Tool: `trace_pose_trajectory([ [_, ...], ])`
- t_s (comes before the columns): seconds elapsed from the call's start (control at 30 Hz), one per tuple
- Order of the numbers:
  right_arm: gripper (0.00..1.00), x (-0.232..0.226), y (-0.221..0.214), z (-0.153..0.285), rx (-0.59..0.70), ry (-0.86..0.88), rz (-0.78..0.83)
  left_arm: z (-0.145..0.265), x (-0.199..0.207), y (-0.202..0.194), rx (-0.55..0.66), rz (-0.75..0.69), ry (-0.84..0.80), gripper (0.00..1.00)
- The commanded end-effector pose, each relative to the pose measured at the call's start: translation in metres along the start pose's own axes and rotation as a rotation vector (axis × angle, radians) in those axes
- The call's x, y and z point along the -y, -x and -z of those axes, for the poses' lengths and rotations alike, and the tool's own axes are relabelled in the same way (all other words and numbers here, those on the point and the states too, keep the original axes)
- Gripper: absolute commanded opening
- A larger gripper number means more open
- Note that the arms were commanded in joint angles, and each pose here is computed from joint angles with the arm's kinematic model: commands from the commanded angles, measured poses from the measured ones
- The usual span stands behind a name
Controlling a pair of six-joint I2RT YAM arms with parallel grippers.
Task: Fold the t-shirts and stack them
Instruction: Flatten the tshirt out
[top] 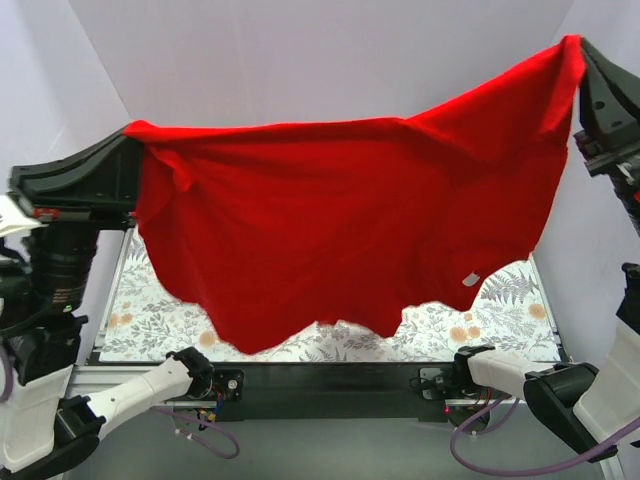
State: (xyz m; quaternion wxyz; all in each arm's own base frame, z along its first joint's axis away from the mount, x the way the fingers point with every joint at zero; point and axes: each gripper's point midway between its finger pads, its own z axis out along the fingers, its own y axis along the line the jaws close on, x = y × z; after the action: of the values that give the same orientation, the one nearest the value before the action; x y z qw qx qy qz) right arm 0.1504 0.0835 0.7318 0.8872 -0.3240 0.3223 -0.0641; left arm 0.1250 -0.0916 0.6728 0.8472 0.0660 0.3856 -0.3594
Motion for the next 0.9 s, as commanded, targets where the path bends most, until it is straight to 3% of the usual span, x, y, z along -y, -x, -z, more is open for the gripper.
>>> trace_pose_trajectory([
  [0.0,0.01,-0.030,-0.053,-0.031,-0.077,0.069,-0.082,-0.008,-0.017,-0.070,-0.142,-0.029,0.071,0.00],
  [0.03,0.01,-0.038,-0.067,-0.035,-0.101,0.091,-0.096,-0.006,-0.028,-0.086,-0.168,-0.029,0.125,0.00],
  [0.07,0.01,-0.047,-0.079,-0.039,-0.123,0.113,-0.108,0.001,-0.038,-0.129,-0.251,-0.039,0.163,0.00],
  [0.17,0.01,-0.087,-0.140,-0.052,-0.230,0.200,-0.160,0.021,-0.069,-0.183,-0.325,-0.060,0.310,0.00],
  [0.2,0.01,-0.101,-0.163,-0.058,-0.265,0.225,-0.176,0.040,-0.083,-0.222,-0.392,-0.086,0.366,0.00],
  [0.27,0.01,-0.142,-0.223,-0.061,-0.378,0.296,-0.224,0.059,-0.108,-0.248,-0.386,-0.105,0.489,0.00],
  [0.3,0.01,-0.152,-0.241,-0.064,-0.398,0.304,-0.238,0.082,-0.121,-0.286,-0.454,-0.145,0.531,0.00],
  [0.4,0.01,-0.211,-0.316,-0.065,-0.507,0.384,-0.332,0.109,-0.163,-0.334,-0.516,-0.181,0.657,0.00],
  [0.43,0.01,-0.228,-0.335,-0.064,-0.536,0.409,-0.358,0.116,-0.179,-0.361,-0.581,-0.169,0.682,0.00],
  [0.57,0.01,-0.299,-0.433,-0.068,-0.689,0.462,-0.467,0.138,-0.264,-0.406,-0.631,0.003,0.858,0.00],
  [0.77,0.01,-0.359,-0.533,-0.068,-0.806,0.456,-0.432,0.147,-0.323,-0.510,-0.889,0.118,0.893,0.00],
  [0.87,0.01,-0.374,-0.558,-0.068,-0.839,0.434,-0.413,0.144,-0.341,-0.533,-0.936,0.145,0.885,0.00],
])
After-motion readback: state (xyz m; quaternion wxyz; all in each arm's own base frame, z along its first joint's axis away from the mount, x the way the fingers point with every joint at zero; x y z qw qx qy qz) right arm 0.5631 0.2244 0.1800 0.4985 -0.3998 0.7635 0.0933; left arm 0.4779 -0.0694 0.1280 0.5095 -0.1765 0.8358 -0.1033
